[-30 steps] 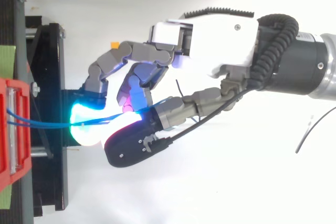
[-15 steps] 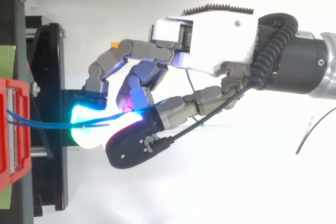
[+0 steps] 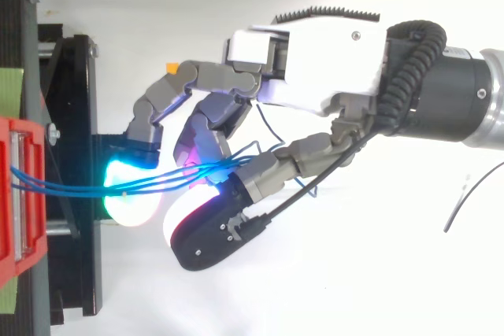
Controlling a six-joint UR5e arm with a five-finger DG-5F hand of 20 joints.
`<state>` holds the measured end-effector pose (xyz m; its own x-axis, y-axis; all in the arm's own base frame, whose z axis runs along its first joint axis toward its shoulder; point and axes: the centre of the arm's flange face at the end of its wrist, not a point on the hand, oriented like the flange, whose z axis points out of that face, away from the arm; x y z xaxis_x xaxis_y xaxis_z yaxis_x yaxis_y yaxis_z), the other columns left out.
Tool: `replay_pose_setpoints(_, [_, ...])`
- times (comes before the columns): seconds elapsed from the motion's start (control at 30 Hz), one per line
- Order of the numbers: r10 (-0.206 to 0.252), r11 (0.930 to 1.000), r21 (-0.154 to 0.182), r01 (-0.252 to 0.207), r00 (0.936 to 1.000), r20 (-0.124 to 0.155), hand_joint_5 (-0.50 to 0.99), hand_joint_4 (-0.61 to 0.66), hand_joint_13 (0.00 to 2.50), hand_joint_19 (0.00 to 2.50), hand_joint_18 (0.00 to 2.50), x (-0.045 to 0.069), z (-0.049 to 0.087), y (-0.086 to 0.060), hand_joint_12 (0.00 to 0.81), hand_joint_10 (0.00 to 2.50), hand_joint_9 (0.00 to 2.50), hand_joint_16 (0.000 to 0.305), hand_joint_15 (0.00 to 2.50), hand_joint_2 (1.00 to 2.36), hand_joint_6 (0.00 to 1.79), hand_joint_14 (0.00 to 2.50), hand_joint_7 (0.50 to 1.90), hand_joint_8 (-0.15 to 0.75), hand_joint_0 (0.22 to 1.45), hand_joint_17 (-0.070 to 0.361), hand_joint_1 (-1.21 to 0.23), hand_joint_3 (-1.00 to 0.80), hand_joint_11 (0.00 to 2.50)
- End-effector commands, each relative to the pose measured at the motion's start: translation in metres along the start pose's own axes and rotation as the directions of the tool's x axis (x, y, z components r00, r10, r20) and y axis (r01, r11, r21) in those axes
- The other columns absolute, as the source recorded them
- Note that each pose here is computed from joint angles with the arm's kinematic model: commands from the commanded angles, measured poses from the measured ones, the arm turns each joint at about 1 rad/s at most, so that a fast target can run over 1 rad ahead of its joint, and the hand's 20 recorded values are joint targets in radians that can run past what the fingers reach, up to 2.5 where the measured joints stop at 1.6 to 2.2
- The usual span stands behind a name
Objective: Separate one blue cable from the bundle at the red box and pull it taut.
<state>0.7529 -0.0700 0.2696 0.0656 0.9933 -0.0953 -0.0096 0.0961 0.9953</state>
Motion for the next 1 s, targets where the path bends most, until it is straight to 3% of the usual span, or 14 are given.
replay_pose_setpoints(0.0, [0.001,1.0,-0.005,-0.001,1.0,0.001,-0.21,0.13,1.07,0.66,0.58,0.0,0.0006,0.0007,0.241,1.2,0.81,0.014,1.12,1.0,0.88,0.02,0.7,0.223,0.61,0.031,-0.86,-0.5,0.99])
replay_pose_setpoints(0.03, [0.001,1.0,-0.007,-0.001,1.0,0.001,-0.21,0.13,1.07,0.66,0.58,0.0,0.0007,0.0009,0.243,1.2,0.81,0.014,1.11,1.0,0.88,0.02,0.7,0.218,0.61,0.031,-0.86,-0.5,1.0])
replay_pose_setpoints(0.2, [-0.002,1.0,-0.007,0.002,1.0,0.001,-0.2,0.12,1.07,0.67,0.56,0.0002,0.001,-0.0001,0.229,1.12,0.86,0.012,1.09,1.0,0.87,0.02,0.7,0.208,0.61,0.028,-0.51,-0.5,1.0])
replay_pose_setpoints(0.3, [-0.003,1.0,-0.002,0.003,1.0,0.0,-0.2,0.11,1.07,0.66,0.56,0.0,0.0001,-0.0002,0.229,1.09,0.88,0.012,1.09,1.0,0.87,0.02,0.7,0.208,0.65,0.027,-0.49,-0.5,1.01])
replay_pose_setpoints(0.43, [-0.003,1.0,-0.003,0.003,1.0,-0.003,-0.2,0.1,1.07,0.67,0.56,0.0005,0.0006,-0.0005,0.229,1.08,0.88,0.012,1.09,1.0,0.87,0.02,0.7,0.207,0.66,0.026,-0.54,-0.5,1.02])
replay_pose_setpoints(0.6, [-0.004,1.0,-0.003,0.004,1.0,-0.006,-0.2,0.06,1.07,0.66,0.56,0.0006,0.0001,-0.0001,0.24,1.1,0.86,0.012,1.1,1.01,0.89,0.02,0.73,0.214,0.68,0.027,-0.72,-0.34,1.02])
replay_pose_setpoints(0.73, [-0.005,1.0,-0.004,0.005,1.0,-0.004,-0.21,0.01,1.07,0.65,0.56,0.0005,0.0004,0.0006,0.234,1.11,0.85,0.012,1.1,1.01,0.92,0.02,0.76,0.215,0.7,0.027,-0.79,-0.31,1.01])
replay_pose_setpoints(0.9, [-0.005,1.0,-0.006,0.005,1.0,-0.006,-0.21,0.03,1.06,0.64,0.56,0.0007,0.0004,0.0002,0.241,1.11,0.84,0.012,1.09,1.01,0.95,0.02,0.76,0.218,0.75,0.027,-0.86,-0.43,1.01])
replay_pose_setpoints(0.97, [-0.004,1.0,-0.004,0.004,1.0,-0.006,-0.2,0.06,1.07,0.64,0.58,0.0006,0.0004,0.0006,0.238,1.06,0.86,0.012,1.09,1.0,0.95,0.02,0.78,0.229,0.69,0.027,-0.86,-0.5,1.03])
